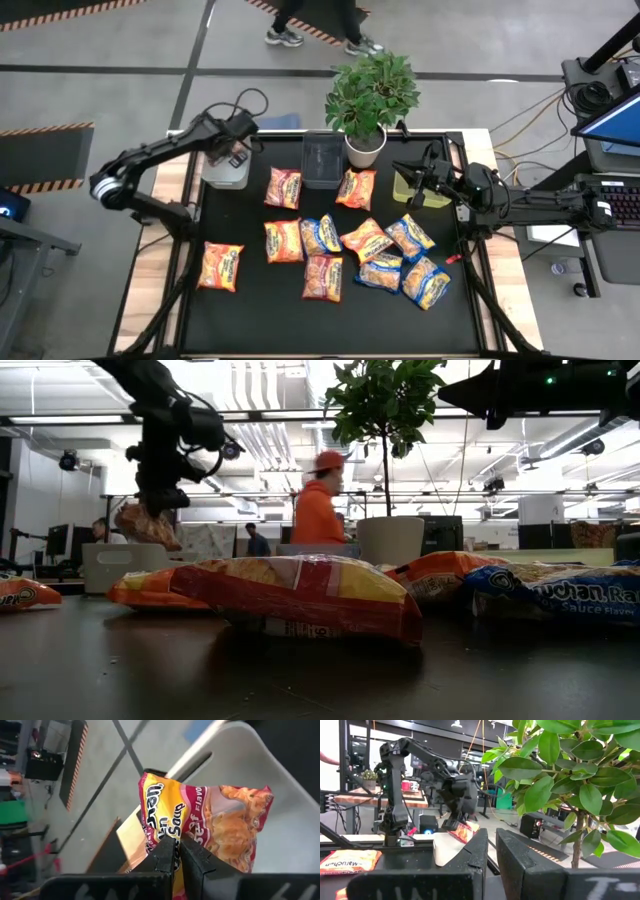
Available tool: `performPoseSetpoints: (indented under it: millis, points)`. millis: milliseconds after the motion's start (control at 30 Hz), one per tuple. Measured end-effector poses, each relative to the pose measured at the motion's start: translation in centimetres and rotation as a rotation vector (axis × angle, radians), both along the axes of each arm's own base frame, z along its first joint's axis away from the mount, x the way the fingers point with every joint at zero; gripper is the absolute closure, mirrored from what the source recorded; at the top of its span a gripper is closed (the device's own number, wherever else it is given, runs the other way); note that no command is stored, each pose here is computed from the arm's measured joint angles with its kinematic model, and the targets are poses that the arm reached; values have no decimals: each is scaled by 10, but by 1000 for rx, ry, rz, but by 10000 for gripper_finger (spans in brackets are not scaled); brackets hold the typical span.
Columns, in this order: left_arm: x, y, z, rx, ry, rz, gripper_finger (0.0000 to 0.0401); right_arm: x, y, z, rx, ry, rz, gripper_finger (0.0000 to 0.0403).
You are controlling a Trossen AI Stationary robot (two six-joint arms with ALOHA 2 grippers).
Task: Sort Maruchan noodles
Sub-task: Put the red noodle pack into the white bin
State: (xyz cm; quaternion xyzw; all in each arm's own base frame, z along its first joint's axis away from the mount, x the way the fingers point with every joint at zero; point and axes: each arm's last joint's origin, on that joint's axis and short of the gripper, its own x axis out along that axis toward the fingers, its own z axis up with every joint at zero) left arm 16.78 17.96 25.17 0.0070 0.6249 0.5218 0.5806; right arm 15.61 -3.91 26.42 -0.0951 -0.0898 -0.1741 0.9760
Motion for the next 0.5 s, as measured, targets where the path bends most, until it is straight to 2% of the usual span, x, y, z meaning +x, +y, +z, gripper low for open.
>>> performPoseSetpoints:
  millis: [167,367,500]
  points:
    - [8,5,-2,-190,100,-121,401,0,0,0,-2,1,-1,374]
    - [17,11,-13,-314,213,-280,401,0,0,0,-5,3,-2,374]
    - [21,15,-22,-348,256,-321,401,0,0,0,-5,3,-2,374]
